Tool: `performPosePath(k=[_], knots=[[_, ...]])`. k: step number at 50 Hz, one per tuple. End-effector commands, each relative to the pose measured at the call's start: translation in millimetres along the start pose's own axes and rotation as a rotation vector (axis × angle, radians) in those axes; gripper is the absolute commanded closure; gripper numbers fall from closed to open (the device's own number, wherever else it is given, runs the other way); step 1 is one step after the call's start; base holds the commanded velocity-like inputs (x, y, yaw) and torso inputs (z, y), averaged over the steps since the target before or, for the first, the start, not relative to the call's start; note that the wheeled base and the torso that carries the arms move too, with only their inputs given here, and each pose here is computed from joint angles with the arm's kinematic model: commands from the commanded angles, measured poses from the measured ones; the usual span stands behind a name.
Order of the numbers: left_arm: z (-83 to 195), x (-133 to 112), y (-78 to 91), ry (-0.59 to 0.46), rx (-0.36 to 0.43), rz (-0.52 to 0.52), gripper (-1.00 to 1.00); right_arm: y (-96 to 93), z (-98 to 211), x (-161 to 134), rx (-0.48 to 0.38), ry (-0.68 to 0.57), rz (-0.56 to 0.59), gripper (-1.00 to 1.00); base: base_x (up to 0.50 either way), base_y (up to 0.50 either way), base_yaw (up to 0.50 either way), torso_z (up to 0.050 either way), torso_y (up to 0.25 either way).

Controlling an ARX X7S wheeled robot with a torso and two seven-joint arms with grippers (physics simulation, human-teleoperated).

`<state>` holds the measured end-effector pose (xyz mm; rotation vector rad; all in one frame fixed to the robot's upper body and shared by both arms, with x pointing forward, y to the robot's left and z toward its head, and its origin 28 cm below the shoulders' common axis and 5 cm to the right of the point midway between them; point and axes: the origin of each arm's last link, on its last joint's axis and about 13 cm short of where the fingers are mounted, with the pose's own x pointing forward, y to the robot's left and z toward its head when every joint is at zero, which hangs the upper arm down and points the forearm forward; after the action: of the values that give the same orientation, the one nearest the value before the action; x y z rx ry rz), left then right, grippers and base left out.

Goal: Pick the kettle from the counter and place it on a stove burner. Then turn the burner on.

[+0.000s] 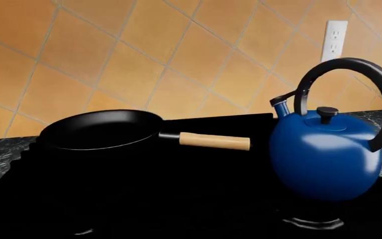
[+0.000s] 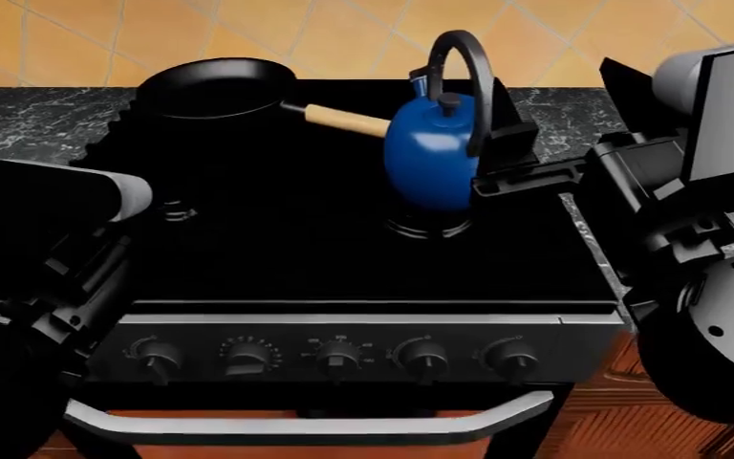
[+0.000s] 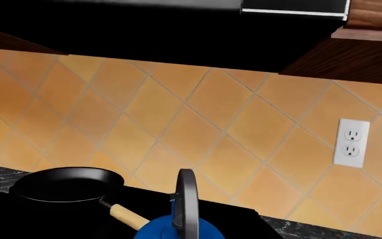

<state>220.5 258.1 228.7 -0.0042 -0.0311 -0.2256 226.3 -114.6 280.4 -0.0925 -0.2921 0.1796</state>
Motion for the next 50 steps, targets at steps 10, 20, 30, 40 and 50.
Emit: performPosePath(k=[10,20,30,40,50], knots=[[-1,2,0.0,-0.007,-0.008,0.007,-1.0,-1.3,-3,-1,0.006,-0.005,0.008,-1.0,-0.19,0.0,0.0,0.0,0.0],[-2,3,-0.1,-0.011,-0.014,0.01,-1.0,-1.5,-7,-4,0.018,-0.009,0.008,-1.0,-0.14,0.0,0.0,0.0,0.0],[-2,3,0.1,-0.017,-0.025,0.015,-1.0,-1.7,-9,-6,0.034,-0.022,0.009,-1.0,-0.01,0.0,0.0,0.0,0.0],[-1,-4,-3.0,-0.05,-0.015,-0.009,-1.0,-1.4,-9,-12,0.049,-0.015,-0.004,-1.0,0.0,0.0,0.0,0.0,0.0],[-1,-25,-12.8,-0.107,-0.034,-0.035,-1.0,3.7,-10,-22,0.062,-0.023,0.002,-1.0,0.0,0.0,0.0,0.0,0.0]])
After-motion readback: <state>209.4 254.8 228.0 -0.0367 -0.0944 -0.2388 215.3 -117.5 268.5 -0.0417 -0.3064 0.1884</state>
